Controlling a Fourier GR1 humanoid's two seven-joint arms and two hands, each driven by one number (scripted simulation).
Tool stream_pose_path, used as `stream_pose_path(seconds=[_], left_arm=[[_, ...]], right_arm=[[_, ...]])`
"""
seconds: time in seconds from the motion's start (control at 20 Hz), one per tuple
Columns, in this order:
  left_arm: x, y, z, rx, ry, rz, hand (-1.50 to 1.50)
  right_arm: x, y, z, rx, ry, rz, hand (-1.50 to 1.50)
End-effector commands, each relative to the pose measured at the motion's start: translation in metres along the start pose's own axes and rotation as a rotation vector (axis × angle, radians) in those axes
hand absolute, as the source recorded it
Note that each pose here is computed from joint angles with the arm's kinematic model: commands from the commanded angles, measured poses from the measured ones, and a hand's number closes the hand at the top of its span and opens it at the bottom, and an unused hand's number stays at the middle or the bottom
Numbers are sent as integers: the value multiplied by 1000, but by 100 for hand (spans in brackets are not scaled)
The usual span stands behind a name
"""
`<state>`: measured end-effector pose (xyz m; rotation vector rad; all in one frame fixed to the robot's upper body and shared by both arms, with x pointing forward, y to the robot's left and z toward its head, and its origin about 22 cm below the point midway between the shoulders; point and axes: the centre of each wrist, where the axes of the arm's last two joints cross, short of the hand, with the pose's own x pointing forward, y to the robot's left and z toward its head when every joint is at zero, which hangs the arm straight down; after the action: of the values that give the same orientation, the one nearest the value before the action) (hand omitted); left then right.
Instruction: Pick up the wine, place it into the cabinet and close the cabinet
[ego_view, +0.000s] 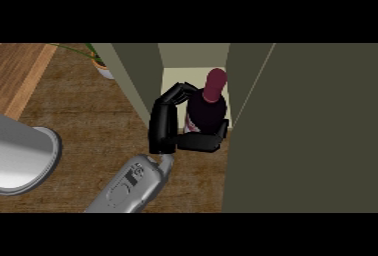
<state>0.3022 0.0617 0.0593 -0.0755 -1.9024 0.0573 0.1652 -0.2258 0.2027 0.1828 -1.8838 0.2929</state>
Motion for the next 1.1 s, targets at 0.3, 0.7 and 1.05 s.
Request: stream_pose_path(seconds=[0.3, 0.7, 1.05], left_arm=[[-26, 7, -23, 75, -37, -58, 150], [-42, 41, -29, 83, -20, -35, 150], [-44, 34, -63, 72, 25, -3, 150]], right_arm=[[24, 1, 28, 24, -56, -17, -150], [17, 1, 24, 31, -48, -26, -150], [8, -1, 15, 18, -72, -63, -150]])
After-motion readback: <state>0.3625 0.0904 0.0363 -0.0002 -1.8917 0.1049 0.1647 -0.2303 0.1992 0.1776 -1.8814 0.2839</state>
